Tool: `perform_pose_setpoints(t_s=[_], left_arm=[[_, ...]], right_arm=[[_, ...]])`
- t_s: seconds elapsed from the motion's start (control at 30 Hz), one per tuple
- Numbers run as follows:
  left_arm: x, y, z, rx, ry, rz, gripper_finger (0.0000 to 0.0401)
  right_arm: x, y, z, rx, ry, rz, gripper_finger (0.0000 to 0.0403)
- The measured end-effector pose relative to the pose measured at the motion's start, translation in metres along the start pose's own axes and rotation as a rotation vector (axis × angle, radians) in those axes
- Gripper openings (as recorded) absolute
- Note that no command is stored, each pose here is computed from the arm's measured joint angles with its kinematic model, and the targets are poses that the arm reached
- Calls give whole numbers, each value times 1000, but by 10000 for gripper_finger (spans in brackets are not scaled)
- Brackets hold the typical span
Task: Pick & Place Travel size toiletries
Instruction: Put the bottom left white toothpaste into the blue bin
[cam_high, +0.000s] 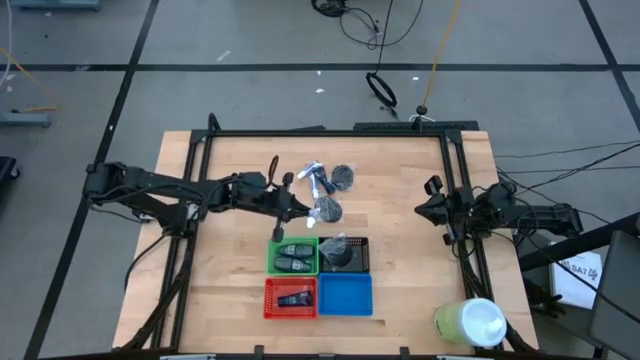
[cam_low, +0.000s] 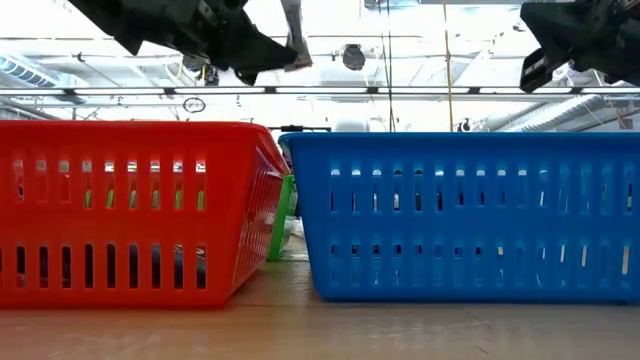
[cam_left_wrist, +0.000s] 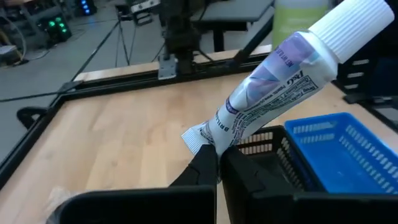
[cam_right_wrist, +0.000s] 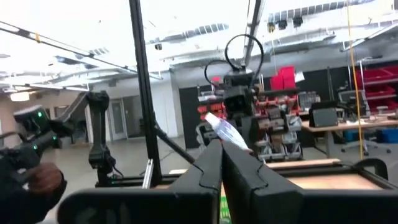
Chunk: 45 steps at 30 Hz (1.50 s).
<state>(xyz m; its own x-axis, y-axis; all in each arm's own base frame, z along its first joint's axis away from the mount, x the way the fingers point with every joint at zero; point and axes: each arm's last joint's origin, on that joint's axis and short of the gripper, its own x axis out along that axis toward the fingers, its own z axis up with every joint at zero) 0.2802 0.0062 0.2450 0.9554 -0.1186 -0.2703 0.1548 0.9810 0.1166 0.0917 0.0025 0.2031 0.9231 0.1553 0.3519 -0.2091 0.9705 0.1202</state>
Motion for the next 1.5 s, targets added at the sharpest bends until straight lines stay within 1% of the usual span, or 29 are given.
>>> perform_pose_setpoints(t_s=[0.17, 0.23, 0.3, 0.33, 0.4, 0.43, 0.53, 0.63, 0.77, 0.87, 0.9, 0.97, 1.03, 1.13, 1.2, 1.27, 1.37, 1.5], left_arm=[[9, 6, -12, -51, 49, 15, 0], [12, 6, -14, -54, 58, 13, 0], [15, 6, -16, -62, 54, 12, 0], [16, 6, -17, -70, 53, 12, 0], [16, 5, -17, -86, 52, 12, 0], [16, 6, -16, -91, 41, 19, 0], [17, 6, -14, -108, 15, 40, 0], [19, 7, -13, -97, -3, 42, 0], [22, 9, -17, -100, 14, 49, 0], [26, 13, -23, -118, 29, 60, 0], [29, 15, -25, -132, 23, 65, 0], [33, 17, -30, -153, 24, 72, 0], [38, 21, -30, -170, 31, 79, 0], [46, 26, -26, -180, 51, 84, 0], [51, 27, -26, -180, 80, 83, 0], [56, 31, -23, -184, 91, 89, 0], [56, 38, -23, -189, 110, 118, 0], [55, 43, -27, -201, 133, 160, 0]], right_arm=[[0, 0, -1, -12, 8, -2, 0], [0, -2, -4, -62, 37, -30, 0], [0, -5, -6, -128, 49, -121, 0], [1, -7, -6, -136, 54, -180, 0], [2, -10, -10, -101, 74, -282, 0], [3, -11, -10, -91, 76, -308, 0], [9, -12, -9, -105, 54, -298, 8], [18, -15, -14, -108, 81, -302, 36], [30, -19, -25, -106, 129, -309, 105], [40, -24, -38, -113, 231, -321, 165], [48, -25, -38, -131, 257, -322, 184], [66, -28, -32, -173, 256, -320, 216], [86, -31, -30, -206, 270, -316, 237], [113, -36, -34, -208, 321, -290, 250], [131, -38, -34, -212, 319, -255, 250], [145, -40, -39, -226, 345, -228, 248], [161, -40, -47, -270, 373, -202, 244], [171, -39, -50, -304, 342, -184, 244]])
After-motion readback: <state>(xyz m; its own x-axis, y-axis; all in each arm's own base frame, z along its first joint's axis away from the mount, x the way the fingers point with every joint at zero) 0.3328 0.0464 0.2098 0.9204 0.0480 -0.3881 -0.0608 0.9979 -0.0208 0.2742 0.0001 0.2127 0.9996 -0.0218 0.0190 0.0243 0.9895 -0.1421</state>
